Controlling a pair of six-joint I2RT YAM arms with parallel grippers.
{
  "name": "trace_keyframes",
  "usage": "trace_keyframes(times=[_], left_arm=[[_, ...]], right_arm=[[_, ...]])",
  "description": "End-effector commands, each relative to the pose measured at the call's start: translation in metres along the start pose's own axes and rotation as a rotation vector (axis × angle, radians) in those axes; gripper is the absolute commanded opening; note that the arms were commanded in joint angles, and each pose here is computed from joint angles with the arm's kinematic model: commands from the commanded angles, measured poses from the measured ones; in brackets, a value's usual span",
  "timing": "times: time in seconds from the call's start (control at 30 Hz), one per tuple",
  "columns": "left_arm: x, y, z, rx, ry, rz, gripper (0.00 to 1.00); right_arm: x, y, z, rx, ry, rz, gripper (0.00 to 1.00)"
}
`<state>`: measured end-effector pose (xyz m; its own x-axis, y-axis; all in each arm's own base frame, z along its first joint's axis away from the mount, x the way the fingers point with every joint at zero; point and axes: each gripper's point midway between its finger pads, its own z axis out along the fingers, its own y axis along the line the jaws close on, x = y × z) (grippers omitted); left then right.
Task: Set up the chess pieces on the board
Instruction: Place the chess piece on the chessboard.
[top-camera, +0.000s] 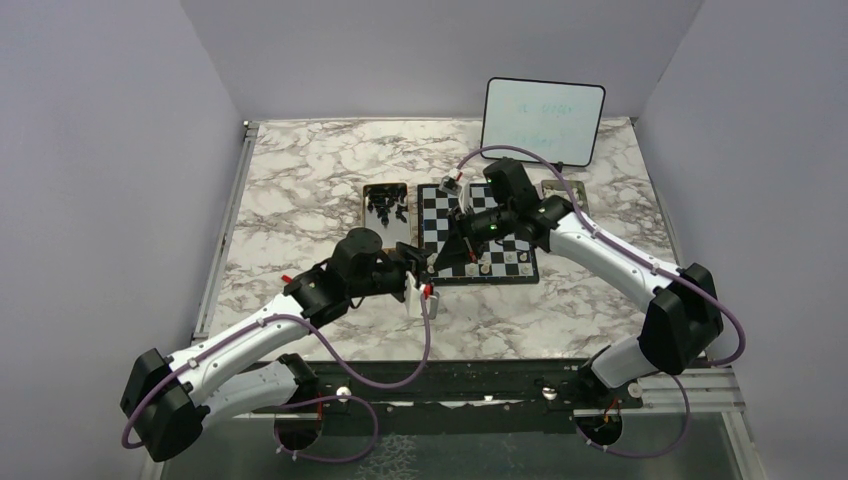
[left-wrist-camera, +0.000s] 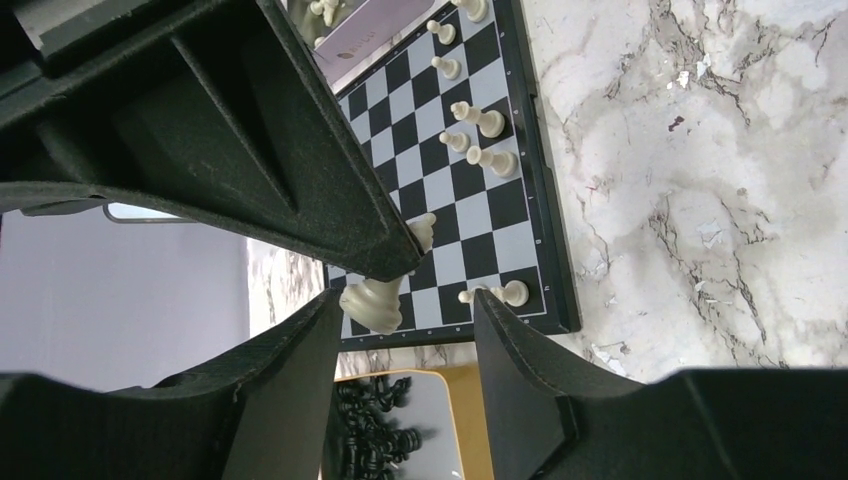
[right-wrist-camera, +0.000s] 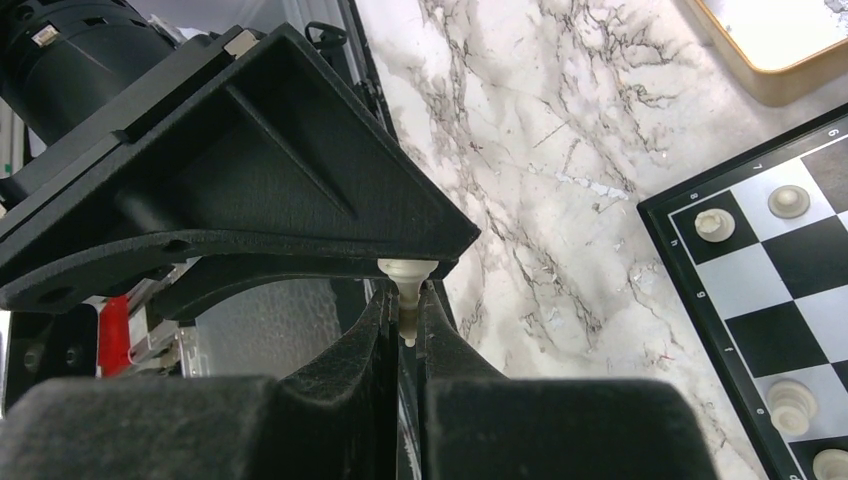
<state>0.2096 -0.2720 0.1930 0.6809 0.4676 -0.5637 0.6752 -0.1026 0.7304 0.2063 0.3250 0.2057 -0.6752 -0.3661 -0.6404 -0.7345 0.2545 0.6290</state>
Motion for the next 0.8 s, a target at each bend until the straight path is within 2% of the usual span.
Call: trace_keyframes(times=[0.0,0.13,0.23,0.47,0.7,0.77], left_arm=[[-0.013,0.012,-0.001,-0.014,-0.025,0.038,0.55],[-0.015,0.015,-0.003,-0.021,-0.027,0.060,0.57],[-0.017,0.011,-0.003,-0.003,-0.036,0.062,0.54],[-0.015,0.006,0.001,0.018,-0.032,0.049,0.32],[-0.010,0.012,0.003,0.005,0.008,-0.063,0.17],[-0.006,0.018,0.002,-0.021,0.044,-0.114,0.16]], right_arm=[[-0.004,0.013,-0.002,-0.042,-0.018,-0.026,0.03],[-0.002,0.012,0.000,-0.044,-0.013,-0.012,0.03],[-0.002,0.012,0.001,-0.046,-0.023,-0.002,0.03],[0.002,0.011,0.002,-0.045,-0.018,0.012,0.03],[-0.004,0.006,-0.002,0.018,-0.047,0.008,0.05],[-0.008,0.006,-0.003,0.034,-0.070,0.012,0.08]])
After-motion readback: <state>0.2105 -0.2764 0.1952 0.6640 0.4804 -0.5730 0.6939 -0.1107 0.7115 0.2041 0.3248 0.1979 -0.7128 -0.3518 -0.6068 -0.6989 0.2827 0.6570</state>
